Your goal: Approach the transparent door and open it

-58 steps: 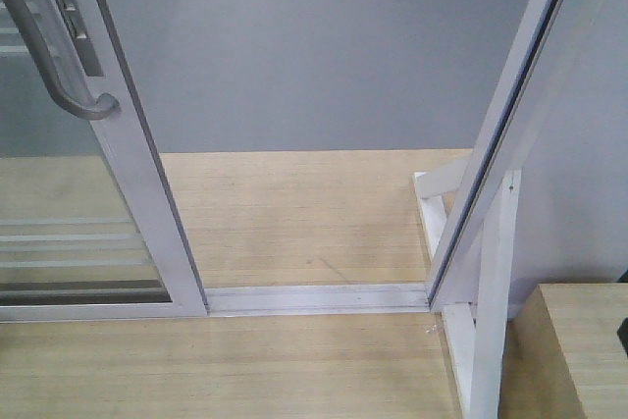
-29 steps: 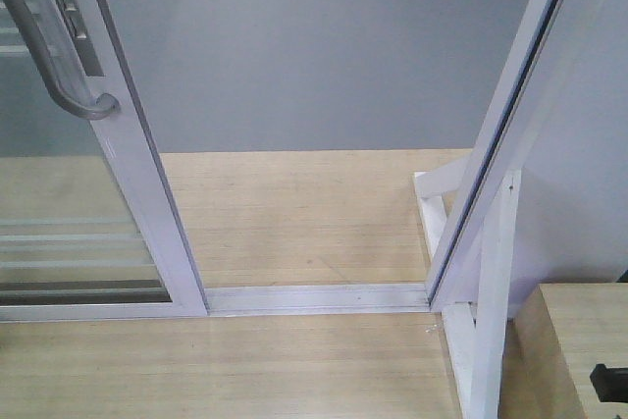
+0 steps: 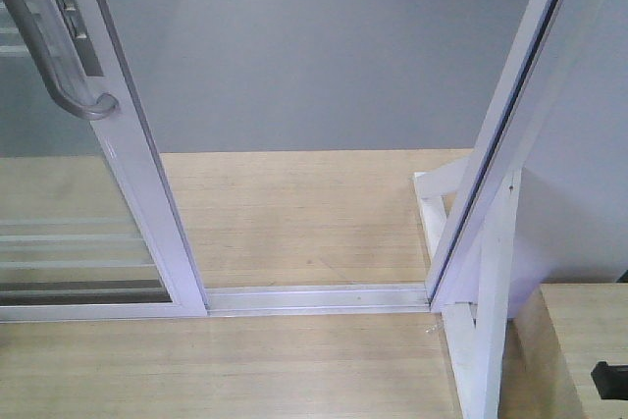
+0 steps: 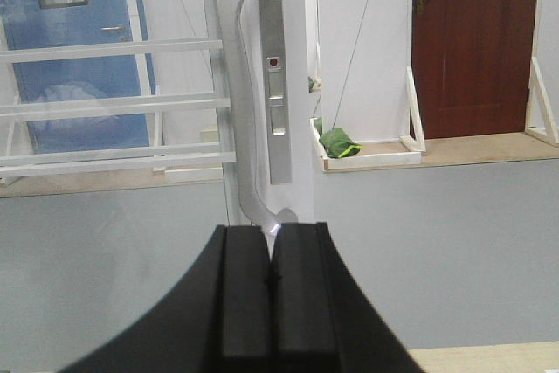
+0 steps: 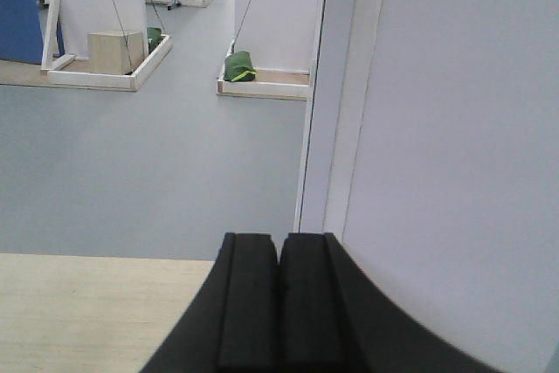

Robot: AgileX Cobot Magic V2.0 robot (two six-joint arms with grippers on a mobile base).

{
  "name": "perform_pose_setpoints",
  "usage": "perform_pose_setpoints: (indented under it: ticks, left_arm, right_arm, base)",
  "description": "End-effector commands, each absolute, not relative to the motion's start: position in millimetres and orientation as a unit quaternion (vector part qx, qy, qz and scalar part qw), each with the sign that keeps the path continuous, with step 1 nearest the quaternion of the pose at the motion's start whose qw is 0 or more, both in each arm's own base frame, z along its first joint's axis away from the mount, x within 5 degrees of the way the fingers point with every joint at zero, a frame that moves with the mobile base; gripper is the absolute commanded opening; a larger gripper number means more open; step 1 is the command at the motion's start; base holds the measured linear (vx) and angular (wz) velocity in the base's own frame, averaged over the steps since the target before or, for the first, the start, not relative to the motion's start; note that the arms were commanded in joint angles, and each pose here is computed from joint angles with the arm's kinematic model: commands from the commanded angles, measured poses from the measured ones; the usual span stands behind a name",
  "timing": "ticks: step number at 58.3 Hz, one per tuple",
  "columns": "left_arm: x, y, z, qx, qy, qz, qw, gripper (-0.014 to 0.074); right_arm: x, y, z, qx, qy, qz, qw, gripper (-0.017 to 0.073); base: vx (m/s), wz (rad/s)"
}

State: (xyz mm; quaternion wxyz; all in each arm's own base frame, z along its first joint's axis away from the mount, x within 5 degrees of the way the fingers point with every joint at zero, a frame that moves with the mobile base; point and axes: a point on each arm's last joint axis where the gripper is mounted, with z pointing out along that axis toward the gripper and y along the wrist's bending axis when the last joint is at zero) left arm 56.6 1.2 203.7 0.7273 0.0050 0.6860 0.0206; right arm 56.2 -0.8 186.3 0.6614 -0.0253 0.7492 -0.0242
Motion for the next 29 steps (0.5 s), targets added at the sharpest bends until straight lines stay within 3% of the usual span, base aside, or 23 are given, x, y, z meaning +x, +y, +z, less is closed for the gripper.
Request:
perform_pose_setpoints:
  ticks: [1, 29]
  left_arm:
    - [56.3, 1.2, 201.1, 0.002, 0.663, 0.017, 0.748, -0.0006]
    - [56.3, 1.2, 201.1, 0.002, 0.663, 0.017, 0.748, -0.0006]
  right_arm:
    - [56.3, -0.2, 190.8, -0.029, 0.717, -0.027, 0.696, -0.0008]
    - [56.3, -0.2, 190.8, -0.029, 0.717, -0.027, 0.696, -0.0008]
  base:
    - [0.00, 0.00]
    - [0.00, 0.00]
